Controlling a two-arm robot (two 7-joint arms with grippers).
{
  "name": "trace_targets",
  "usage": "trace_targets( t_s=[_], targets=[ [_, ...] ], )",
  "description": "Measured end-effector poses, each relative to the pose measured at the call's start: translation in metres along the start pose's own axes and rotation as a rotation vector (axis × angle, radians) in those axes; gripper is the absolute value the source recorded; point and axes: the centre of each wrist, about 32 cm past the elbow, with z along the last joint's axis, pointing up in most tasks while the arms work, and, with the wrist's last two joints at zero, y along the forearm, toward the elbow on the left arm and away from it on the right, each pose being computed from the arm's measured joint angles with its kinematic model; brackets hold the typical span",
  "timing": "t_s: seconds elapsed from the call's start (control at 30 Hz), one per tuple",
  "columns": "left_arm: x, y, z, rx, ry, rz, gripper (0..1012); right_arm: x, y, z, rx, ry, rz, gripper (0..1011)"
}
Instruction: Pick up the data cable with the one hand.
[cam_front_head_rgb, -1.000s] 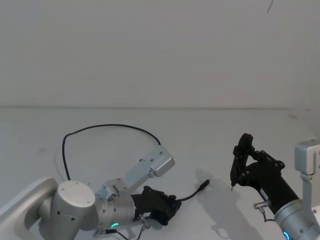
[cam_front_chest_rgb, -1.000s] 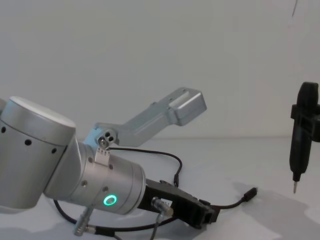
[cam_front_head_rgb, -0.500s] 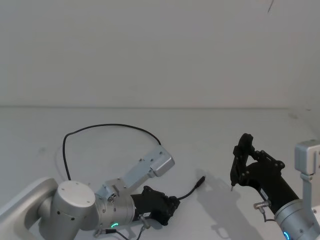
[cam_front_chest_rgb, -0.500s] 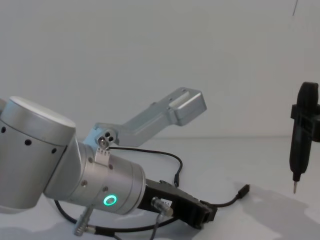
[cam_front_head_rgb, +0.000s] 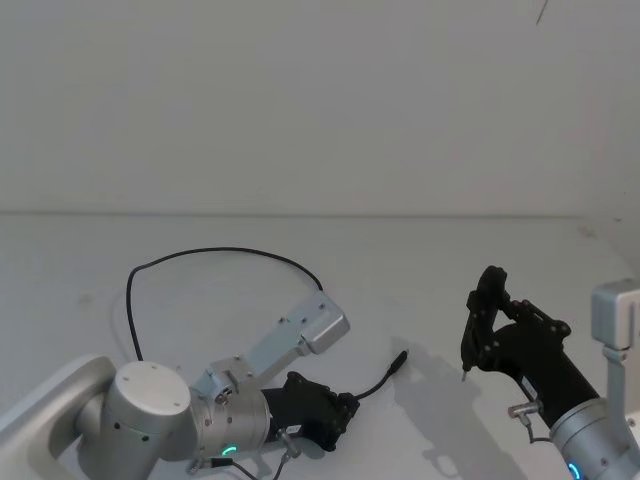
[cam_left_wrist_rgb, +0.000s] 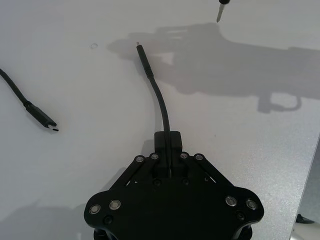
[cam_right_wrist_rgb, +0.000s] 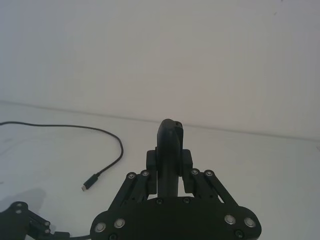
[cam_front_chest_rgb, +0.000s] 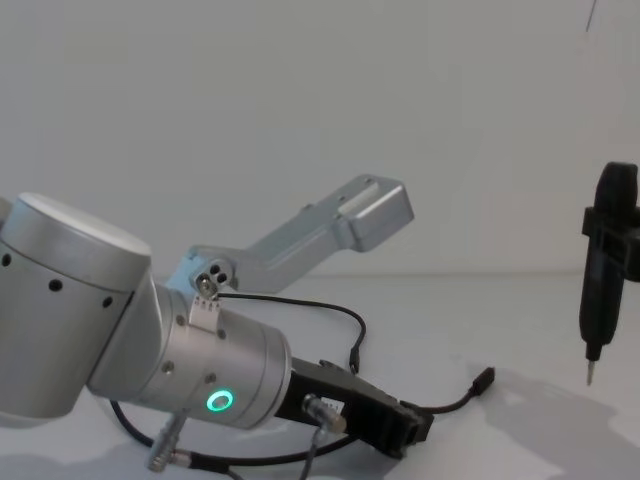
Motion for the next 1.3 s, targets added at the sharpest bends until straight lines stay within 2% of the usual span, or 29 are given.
trace_targets(
  t_s=[0.13,0.3,0.57,0.7,0.97,1.3],
  targets=[
    [0.0,0.0005,-0.0005,-0.003,-0.022,-0.003,56,0.001,-0.001,0.003,0.016,0.013,0.008,279],
    [0.0016,0.0038,-0.002,-0.014,-0.073,-0.011,56,0.002,-0.003,0.01,0.04,0.037,0.019,279],
    [0.0058,0.0164,-0.002,-0.053,-0.158,-0.016,56,0.005,-0.008,0.028,0.076,0.094,0.046,279],
    [0.0074,0.0231,-0.0012,-0.077,-0.187,-0.011,56,0.007,-0.01,0.035,0.084,0.116,0.057,279],
    [0.0079,0.0367,0.0027,-0.131,-0.231,0.005,56,0.011,-0.01,0.046,0.091,0.146,0.074,279],
    [0.0075,0.0451,0.0057,-0.164,-0.257,0.013,56,0.013,-0.007,0.055,0.115,0.146,0.093,279]
  ],
)
